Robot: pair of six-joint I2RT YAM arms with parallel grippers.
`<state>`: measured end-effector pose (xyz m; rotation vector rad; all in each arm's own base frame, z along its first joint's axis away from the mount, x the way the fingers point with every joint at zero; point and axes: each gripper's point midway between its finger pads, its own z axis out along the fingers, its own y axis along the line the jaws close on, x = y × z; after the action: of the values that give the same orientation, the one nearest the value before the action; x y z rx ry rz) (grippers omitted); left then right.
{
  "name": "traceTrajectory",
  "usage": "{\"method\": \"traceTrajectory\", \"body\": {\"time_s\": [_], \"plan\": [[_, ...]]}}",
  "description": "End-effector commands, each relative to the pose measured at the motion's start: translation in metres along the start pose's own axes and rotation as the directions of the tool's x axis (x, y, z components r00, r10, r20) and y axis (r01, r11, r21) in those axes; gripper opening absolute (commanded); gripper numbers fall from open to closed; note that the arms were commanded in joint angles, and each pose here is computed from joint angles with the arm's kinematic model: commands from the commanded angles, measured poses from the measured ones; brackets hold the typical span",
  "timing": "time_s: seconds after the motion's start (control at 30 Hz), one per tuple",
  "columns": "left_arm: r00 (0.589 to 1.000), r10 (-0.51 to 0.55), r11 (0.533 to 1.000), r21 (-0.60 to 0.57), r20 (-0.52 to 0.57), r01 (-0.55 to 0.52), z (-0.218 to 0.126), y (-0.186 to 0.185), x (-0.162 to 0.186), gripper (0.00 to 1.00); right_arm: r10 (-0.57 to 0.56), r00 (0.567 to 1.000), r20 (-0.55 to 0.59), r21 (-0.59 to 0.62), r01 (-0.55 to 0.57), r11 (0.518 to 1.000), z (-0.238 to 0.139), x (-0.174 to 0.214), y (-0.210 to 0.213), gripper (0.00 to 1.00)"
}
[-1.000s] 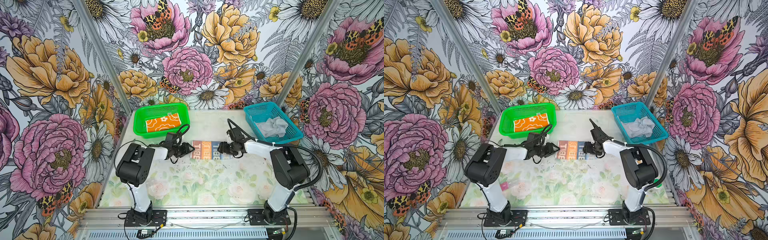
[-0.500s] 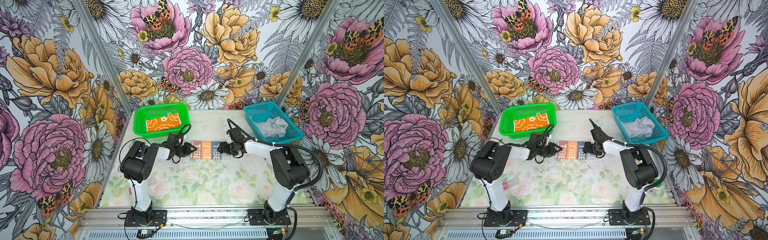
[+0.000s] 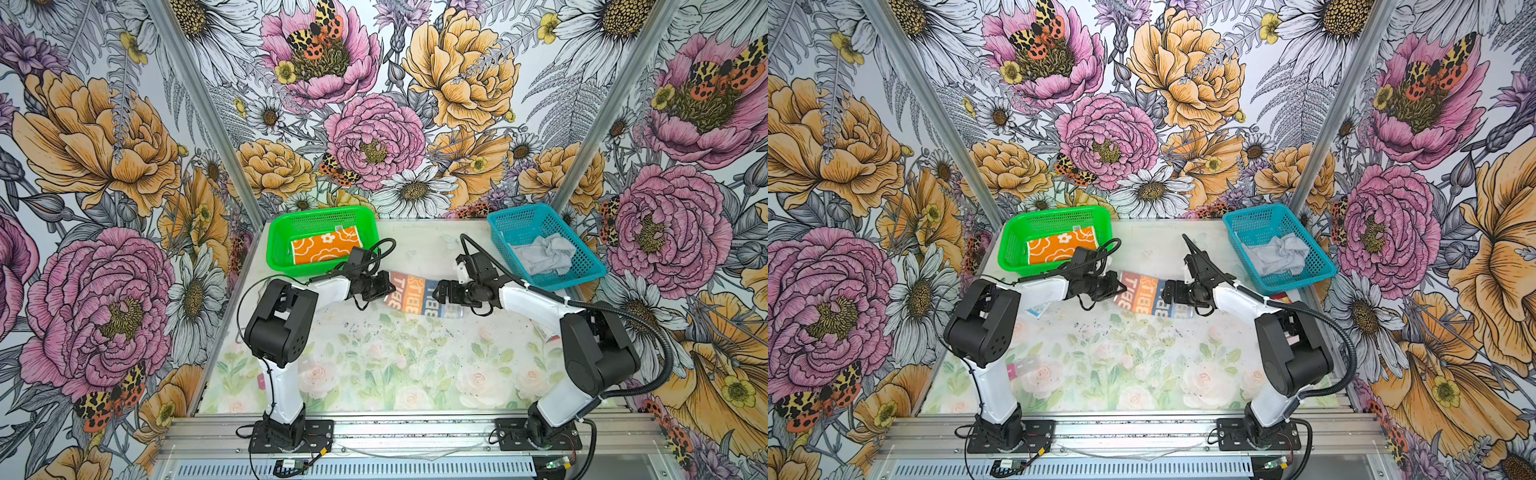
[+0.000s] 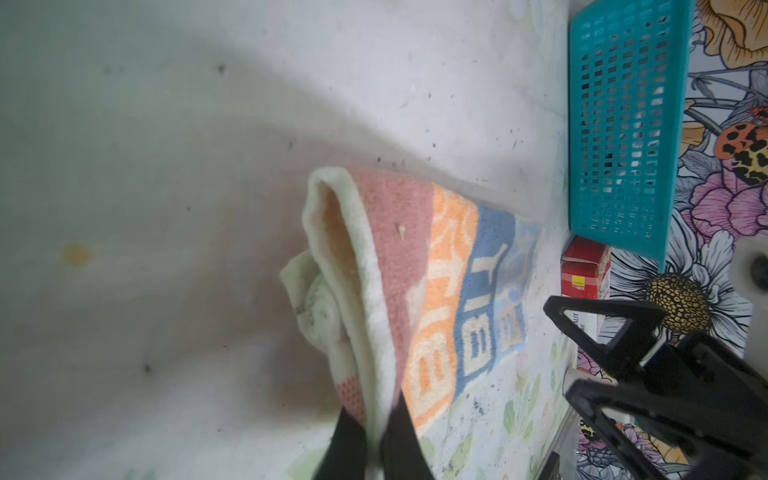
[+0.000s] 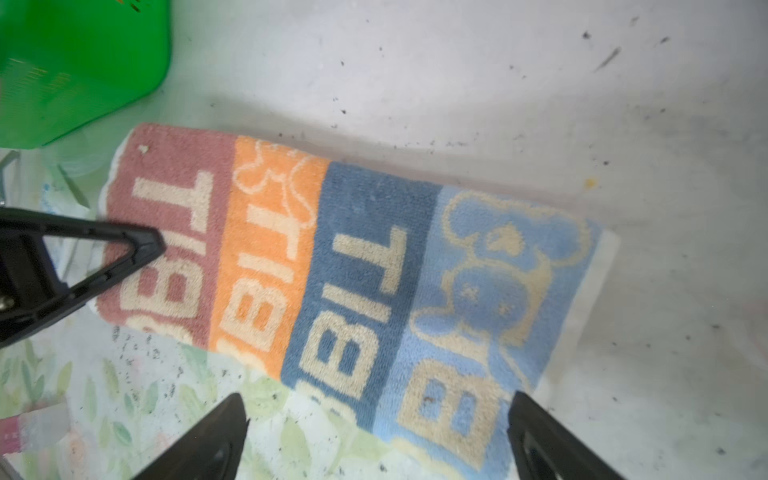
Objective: Fold and stack the towels
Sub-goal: 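Lift the towel toward the green basket with the left gripper while the right draws back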
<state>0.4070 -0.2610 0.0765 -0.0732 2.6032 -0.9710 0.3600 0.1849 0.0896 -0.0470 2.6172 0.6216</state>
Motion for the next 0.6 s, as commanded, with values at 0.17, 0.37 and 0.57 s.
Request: {"method": "traceTrajectory", "body": {"time_s": [0.17, 0.37, 0.57], "plan": [[0.967, 0.254, 0.898, -0.373, 0.002, -0.235, -0.032, -0.012, -0.071, 0.0, -0.038, 0.994, 0.102, -0.097, 0.048, 0.994, -0.049, 0.004, 0.038, 0.99], [0.945, 0.327, 0.843, -0.458, 0.017, -0.283, -0.033, -0.015, -0.124, 0.0, -0.048, 0.993, 0.105, -0.126, 0.061, 0.99, -0.061, 0.031, 0.064, 0.99], [0.932, 0.36, 0.787, -0.55, 0.04, -0.28, -0.054, -0.005, -0.168, 0.0, -0.04, 0.995, 0.095, -0.13, 0.052, 0.99, -0.063, 0.05, 0.068, 0.99]]}}
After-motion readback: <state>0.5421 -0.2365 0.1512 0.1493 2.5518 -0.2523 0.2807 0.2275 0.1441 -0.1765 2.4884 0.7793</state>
